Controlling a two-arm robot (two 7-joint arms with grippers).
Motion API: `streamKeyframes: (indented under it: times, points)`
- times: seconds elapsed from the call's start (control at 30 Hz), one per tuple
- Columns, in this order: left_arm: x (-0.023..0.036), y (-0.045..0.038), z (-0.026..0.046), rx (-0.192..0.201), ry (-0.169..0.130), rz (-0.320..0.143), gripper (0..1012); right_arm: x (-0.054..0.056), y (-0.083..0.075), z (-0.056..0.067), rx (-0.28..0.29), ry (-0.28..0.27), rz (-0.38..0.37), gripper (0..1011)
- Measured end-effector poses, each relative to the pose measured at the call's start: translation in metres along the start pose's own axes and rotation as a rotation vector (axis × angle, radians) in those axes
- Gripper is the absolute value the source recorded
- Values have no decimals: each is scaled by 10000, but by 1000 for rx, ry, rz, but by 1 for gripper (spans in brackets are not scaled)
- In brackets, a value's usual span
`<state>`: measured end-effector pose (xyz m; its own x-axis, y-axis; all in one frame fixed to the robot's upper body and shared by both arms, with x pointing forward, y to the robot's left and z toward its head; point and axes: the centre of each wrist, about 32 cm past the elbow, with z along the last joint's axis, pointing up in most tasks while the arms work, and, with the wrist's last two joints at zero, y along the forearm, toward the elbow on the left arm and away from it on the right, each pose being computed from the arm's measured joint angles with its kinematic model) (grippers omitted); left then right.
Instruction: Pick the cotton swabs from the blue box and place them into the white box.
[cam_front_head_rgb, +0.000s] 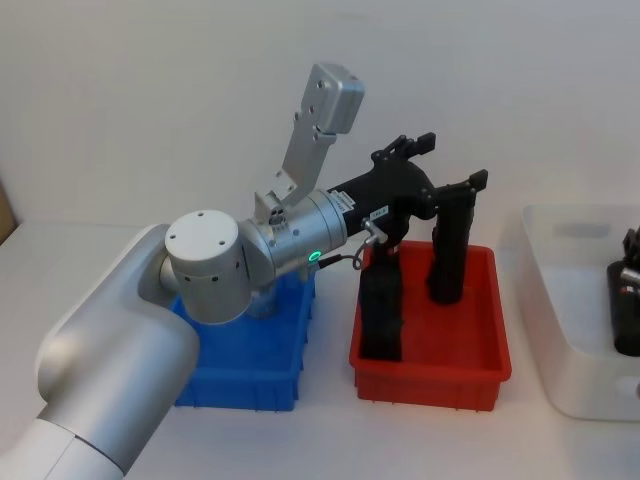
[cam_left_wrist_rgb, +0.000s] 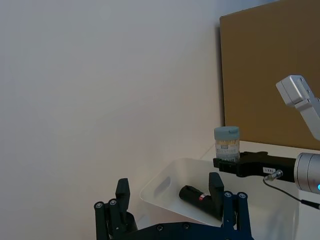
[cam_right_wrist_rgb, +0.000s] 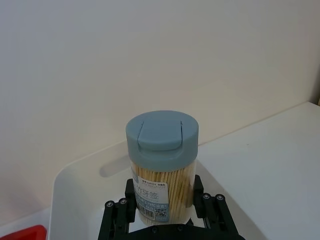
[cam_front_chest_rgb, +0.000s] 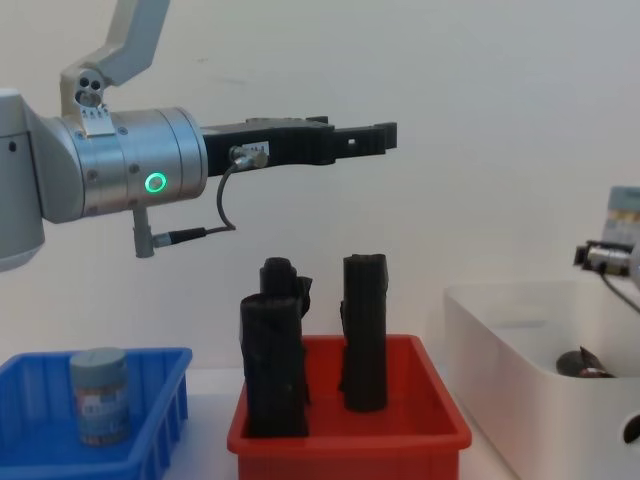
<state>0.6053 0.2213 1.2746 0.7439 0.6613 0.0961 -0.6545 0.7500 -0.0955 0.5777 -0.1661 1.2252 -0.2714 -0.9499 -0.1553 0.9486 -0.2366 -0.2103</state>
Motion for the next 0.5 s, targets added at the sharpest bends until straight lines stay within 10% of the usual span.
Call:
streamKeyframes:
  times: [0.5]
  points:
    - [0, 0, 0, 0, 0, 0, 1004, 121, 56, 293, -26, 73, -18, 1002]
